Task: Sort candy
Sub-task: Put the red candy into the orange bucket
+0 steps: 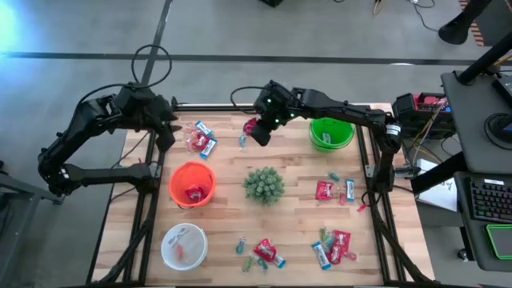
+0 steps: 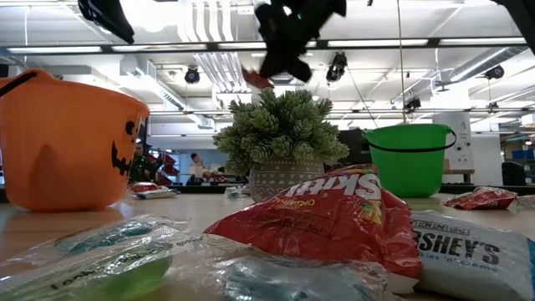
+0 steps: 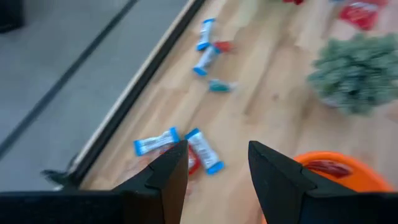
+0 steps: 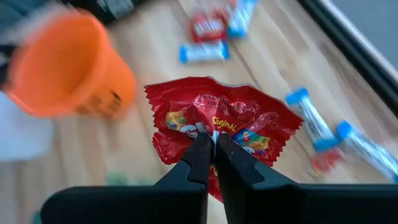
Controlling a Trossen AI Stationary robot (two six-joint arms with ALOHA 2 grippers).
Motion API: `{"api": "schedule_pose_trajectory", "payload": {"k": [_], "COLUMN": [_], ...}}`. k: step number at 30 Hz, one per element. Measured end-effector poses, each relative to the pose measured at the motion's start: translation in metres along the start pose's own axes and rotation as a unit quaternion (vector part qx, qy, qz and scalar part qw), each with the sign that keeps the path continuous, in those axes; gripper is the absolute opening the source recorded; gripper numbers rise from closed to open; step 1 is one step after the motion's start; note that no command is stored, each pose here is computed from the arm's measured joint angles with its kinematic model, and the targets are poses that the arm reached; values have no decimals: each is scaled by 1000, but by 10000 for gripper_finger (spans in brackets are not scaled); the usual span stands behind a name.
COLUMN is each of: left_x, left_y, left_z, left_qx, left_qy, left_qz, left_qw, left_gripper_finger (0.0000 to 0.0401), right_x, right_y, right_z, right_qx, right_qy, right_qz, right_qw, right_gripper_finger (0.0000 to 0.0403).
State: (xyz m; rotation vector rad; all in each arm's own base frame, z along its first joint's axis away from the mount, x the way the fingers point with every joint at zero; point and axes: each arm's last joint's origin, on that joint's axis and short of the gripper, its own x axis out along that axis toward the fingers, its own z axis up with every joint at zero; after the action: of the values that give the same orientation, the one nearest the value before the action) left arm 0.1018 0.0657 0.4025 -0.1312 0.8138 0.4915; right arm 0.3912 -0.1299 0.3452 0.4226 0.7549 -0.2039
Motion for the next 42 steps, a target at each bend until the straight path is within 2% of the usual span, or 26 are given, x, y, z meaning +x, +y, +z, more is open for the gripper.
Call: {"api": "schedule_pose_trajectory", "payload": {"k": [6, 11, 18, 30, 42], "left_x": [0, -2, -1, 10, 26], "left_y": [-3, -5, -9, -10, -10], "left_z": [6, 12, 13, 19, 30], "left_qx": [-6, -3, -1, 1, 6], "left_qy": [-33, -69, -74, -58, -56], "left_qz": [-58, -109, -172, -206, -228], "left_qw": [998, 992, 982, 977, 972], "left_gripper_finger": [151, 158, 158, 158, 158], "right_x": [-2, 13, 38, 41, 44], "right_y": [31, 49, 74, 83, 81], "right_z": [28, 41, 54, 60, 59], "right_qx": [-30, -45, -61, -46, -42], "right_qy": [-71, -85, -111, -156, -157], "right_qz": [37, 55, 82, 101, 79], "right_qw": [996, 994, 989, 981, 984], "right_gripper_finger": [12, 12, 12, 9, 9]}}
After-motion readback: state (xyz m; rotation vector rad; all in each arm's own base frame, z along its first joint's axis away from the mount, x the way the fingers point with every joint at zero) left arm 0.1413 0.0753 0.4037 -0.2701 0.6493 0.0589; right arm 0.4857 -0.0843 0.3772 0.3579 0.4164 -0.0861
